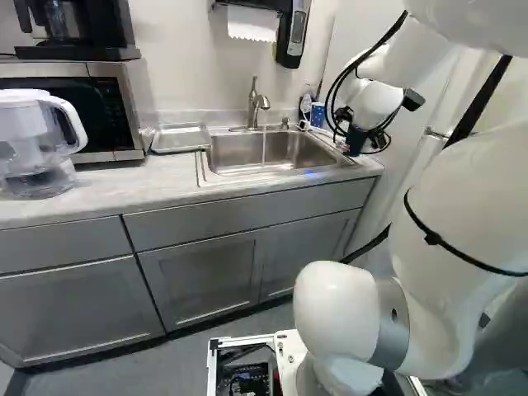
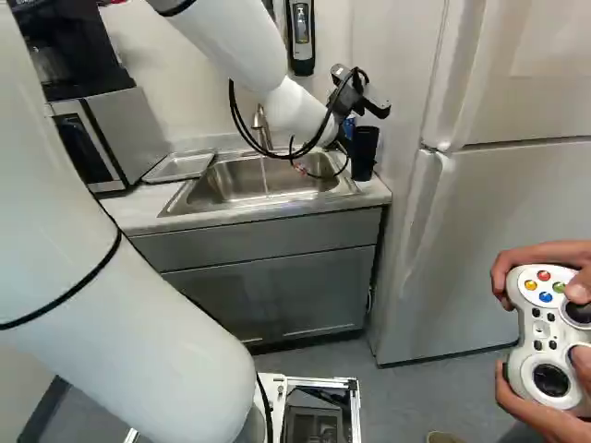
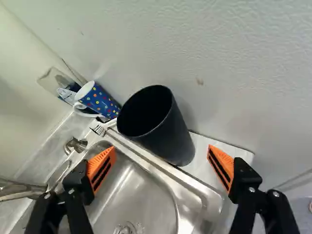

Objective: Rinse the cup and place it in the tray

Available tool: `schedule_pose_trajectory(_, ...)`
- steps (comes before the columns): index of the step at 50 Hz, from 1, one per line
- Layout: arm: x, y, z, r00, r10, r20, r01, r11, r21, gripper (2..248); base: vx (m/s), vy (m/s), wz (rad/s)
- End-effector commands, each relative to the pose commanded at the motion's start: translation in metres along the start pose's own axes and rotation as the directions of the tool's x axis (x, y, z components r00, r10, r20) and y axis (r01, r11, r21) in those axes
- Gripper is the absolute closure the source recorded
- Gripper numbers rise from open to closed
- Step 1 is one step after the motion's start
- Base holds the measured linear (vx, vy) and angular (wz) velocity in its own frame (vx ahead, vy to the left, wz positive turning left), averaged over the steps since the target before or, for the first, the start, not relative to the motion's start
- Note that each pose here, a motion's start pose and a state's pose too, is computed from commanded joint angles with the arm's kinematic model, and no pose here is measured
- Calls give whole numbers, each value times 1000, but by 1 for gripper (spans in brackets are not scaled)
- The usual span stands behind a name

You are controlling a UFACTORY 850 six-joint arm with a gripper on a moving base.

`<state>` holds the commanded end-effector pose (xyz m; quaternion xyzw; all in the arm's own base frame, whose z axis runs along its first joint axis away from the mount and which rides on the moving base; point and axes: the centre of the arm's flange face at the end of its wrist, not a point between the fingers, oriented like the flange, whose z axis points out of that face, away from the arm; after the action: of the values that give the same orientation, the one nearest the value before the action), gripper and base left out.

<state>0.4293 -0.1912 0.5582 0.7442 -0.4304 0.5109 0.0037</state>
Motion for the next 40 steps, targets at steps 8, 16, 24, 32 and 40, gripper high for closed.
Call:
schedule_pose_trajectory(8, 4, -1, 8, 1000, 4, -1, -4, 1000, -4, 3, 0, 0, 0)
schedule_pose_trajectory(16, 6, -2, 11, 1000, 4, -2, -4, 1000, -6, 3, 0, 0, 0)
schedule_pose_trajectory(24, 6, -2, 11, 1000, 4, -2, -4, 1000, -6, 3, 0, 0, 0)
schedule_pose_trajectory(32, 6, -2, 11, 999, -45, -2, 45, 999, -6, 3, 0, 0, 0)
schedule_pose_trajectory(40, 6, -2, 11, 992, -123, -1, 123, 992, -6, 3, 0, 0, 0)
